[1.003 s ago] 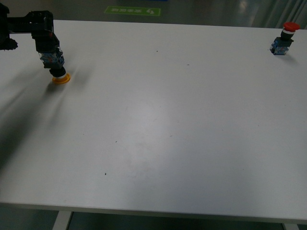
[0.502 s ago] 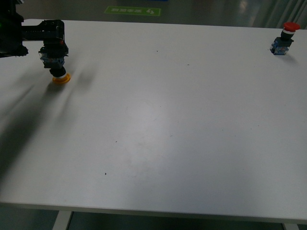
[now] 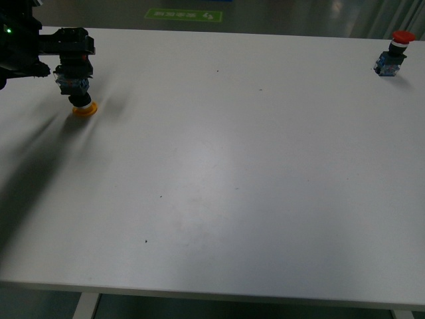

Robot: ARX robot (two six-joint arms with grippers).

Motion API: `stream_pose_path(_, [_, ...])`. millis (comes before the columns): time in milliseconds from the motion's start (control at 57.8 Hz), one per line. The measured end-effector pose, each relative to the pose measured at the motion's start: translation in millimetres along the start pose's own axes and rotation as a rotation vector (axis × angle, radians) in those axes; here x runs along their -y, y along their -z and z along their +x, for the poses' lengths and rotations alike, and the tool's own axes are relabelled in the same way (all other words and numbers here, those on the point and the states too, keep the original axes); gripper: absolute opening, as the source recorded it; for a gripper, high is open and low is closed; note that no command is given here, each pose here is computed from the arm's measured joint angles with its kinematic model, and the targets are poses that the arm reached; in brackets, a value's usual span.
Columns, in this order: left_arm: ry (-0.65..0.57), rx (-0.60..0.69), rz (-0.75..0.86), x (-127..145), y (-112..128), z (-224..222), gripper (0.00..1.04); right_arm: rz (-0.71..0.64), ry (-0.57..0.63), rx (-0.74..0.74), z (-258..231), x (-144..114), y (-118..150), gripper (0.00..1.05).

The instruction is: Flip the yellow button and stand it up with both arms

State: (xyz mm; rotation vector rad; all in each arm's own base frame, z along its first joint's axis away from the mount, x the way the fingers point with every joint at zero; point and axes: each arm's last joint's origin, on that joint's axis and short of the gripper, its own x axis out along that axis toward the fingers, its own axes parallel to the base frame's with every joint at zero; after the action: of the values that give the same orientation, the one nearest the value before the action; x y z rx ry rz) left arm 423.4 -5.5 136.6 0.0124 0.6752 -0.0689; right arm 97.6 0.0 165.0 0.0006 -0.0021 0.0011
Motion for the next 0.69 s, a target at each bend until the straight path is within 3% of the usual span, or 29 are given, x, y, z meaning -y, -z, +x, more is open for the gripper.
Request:
stream_pose_path(190, [0.003,-0.012,-0.004,0.1,-0.6,-0.2,0.39,0.000,0.000,0.000,0.0,0.0,0.0,0.97])
stream_pose_path(484, [0.074,-0.023,-0.097,-2.1,0.0,-5.7,0.35,0.000,0.000,0.000,0.0,0.0,0.0,0.97])
stream_pose_path(692, [0.207,0.023,-0.230,1.6,-4.6,-34.0,0.35,0.000,0.000,0.000,0.0,0.0,0.0,0.97])
